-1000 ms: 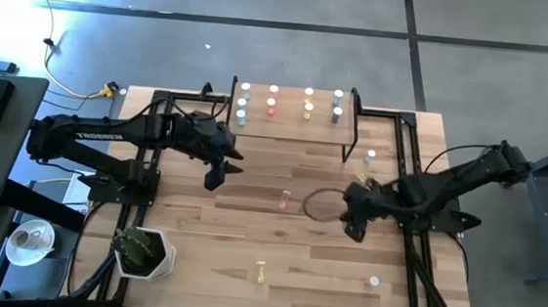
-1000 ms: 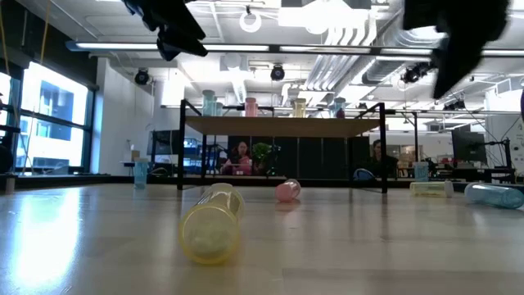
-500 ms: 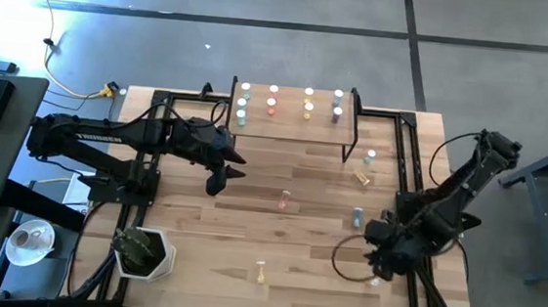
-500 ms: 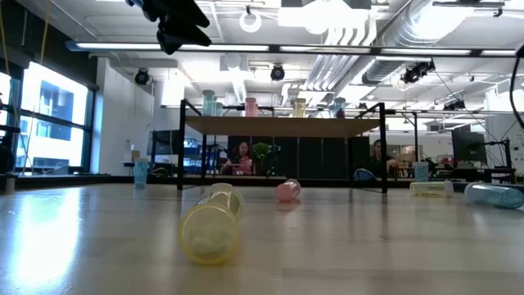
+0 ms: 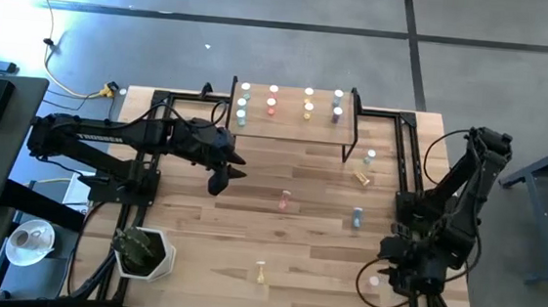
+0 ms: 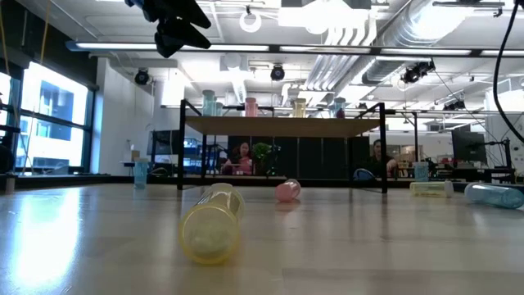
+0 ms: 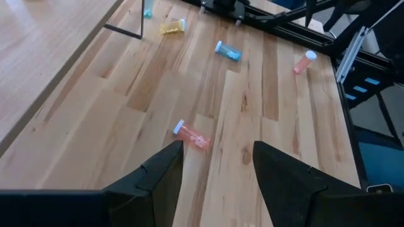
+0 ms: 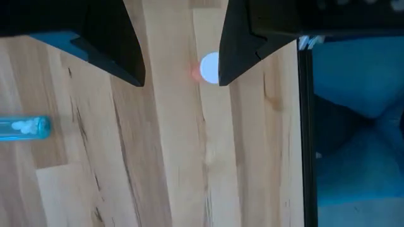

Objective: Pick and place medicine bottles onto shelf by color
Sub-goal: Put the pink pill bottle on the shelf

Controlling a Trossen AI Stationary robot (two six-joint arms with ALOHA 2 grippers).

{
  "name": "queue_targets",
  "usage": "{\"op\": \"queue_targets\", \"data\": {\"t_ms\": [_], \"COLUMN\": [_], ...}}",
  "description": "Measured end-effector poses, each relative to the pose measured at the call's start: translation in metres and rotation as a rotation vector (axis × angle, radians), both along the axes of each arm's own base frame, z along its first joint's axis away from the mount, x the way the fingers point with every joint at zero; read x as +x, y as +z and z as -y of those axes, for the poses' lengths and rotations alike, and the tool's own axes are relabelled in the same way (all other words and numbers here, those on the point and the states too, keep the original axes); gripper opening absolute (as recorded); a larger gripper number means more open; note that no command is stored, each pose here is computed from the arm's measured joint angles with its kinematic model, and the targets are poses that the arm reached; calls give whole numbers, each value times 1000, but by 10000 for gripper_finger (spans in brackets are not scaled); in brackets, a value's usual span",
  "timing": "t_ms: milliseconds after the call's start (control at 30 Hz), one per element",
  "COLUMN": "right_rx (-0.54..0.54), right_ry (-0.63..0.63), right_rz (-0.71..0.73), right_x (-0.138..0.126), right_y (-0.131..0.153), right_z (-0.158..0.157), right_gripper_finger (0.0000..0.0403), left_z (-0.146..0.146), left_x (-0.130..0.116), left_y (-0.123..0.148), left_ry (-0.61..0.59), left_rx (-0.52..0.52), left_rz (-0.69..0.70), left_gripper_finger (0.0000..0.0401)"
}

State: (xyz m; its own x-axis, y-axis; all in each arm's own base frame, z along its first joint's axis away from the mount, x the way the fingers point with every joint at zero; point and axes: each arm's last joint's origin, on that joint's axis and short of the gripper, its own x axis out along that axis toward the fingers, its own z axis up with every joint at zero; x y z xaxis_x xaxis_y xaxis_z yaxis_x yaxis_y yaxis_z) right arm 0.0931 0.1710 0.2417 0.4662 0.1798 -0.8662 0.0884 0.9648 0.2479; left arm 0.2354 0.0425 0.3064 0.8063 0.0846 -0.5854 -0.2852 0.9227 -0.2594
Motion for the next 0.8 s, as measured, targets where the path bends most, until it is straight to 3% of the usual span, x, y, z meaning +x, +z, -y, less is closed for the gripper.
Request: {"op": "queue_targets", "data": {"t_ms": [400,800], "right_rx": [-109,-83], "right_ry": [45,57], "right_rz": [-32,-34], "right_x": [-4,-2], "right_y": [-31,-44], "right_z": [-31,-47], "right_gripper_finger": [193,193], "left_z": [0,0], "left_x": [0,0], "left_y": [0,0], "left_ry": [15,22], "left_rx": [-21,-30], "left_rz": [2,3], "left_gripper_finger": [180,180]}}
